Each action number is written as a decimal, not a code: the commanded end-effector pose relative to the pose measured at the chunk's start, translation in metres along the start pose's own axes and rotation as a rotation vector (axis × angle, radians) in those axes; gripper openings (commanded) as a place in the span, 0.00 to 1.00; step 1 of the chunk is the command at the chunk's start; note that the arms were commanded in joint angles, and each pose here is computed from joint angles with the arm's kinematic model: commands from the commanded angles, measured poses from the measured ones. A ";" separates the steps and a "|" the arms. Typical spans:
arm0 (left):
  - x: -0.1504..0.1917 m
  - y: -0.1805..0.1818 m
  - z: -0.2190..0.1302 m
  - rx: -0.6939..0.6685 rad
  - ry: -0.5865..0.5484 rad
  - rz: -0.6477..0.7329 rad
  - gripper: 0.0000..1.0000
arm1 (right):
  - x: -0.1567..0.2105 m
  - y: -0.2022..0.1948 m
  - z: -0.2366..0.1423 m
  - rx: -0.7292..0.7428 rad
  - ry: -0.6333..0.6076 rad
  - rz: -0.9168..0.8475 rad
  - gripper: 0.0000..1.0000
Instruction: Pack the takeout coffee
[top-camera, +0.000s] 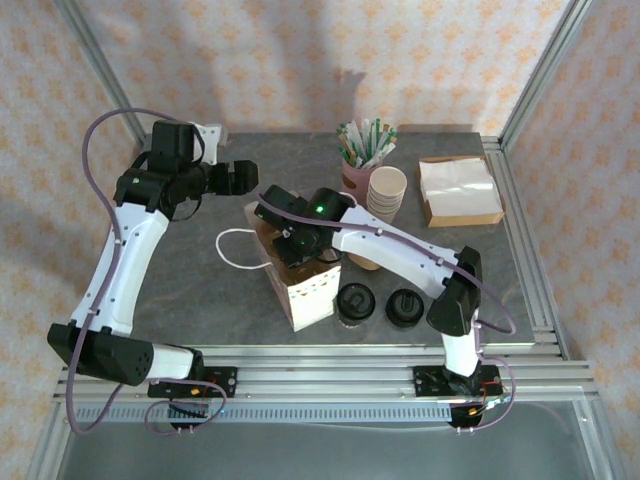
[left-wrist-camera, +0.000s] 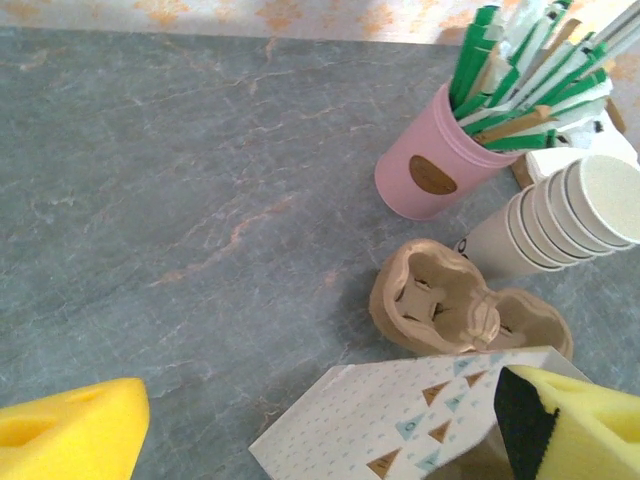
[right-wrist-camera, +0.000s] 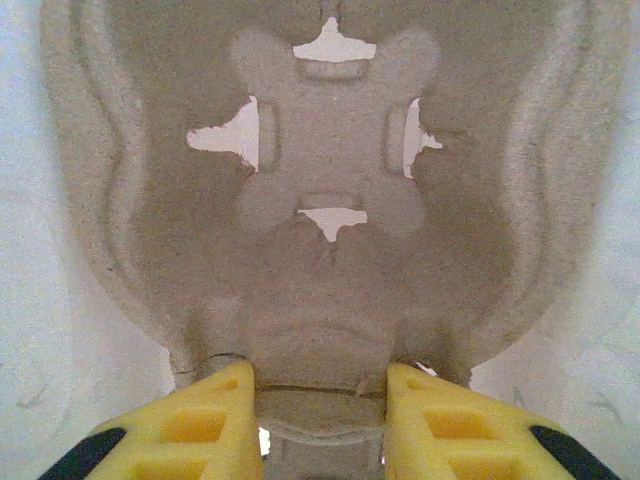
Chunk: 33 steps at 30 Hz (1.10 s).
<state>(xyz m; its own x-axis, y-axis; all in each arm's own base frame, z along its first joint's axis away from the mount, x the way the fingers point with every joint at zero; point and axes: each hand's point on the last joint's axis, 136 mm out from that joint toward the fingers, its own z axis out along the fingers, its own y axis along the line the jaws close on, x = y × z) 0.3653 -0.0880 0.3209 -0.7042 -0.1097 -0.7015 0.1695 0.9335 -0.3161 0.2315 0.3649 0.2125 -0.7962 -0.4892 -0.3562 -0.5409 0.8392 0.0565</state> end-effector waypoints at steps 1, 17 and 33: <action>-0.013 0.006 -0.001 -0.041 -0.053 -0.035 0.91 | 0.001 -0.004 0.002 0.023 0.013 -0.011 0.30; 0.006 0.018 0.010 -0.081 -0.010 -0.049 0.91 | 0.001 -0.012 0.013 0.093 0.068 -0.017 0.30; 0.028 0.027 0.022 -0.098 0.030 -0.101 0.90 | -0.011 -0.010 -0.012 0.117 0.035 -0.018 0.29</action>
<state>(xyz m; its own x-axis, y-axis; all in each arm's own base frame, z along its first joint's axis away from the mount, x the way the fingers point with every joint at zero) 0.3666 -0.0780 0.2696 -0.7660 -0.1713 -0.6196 0.0490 0.9455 -0.3220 0.2449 0.3678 0.2271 -0.7958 -0.4976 -0.3452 -0.5264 0.8502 -0.0120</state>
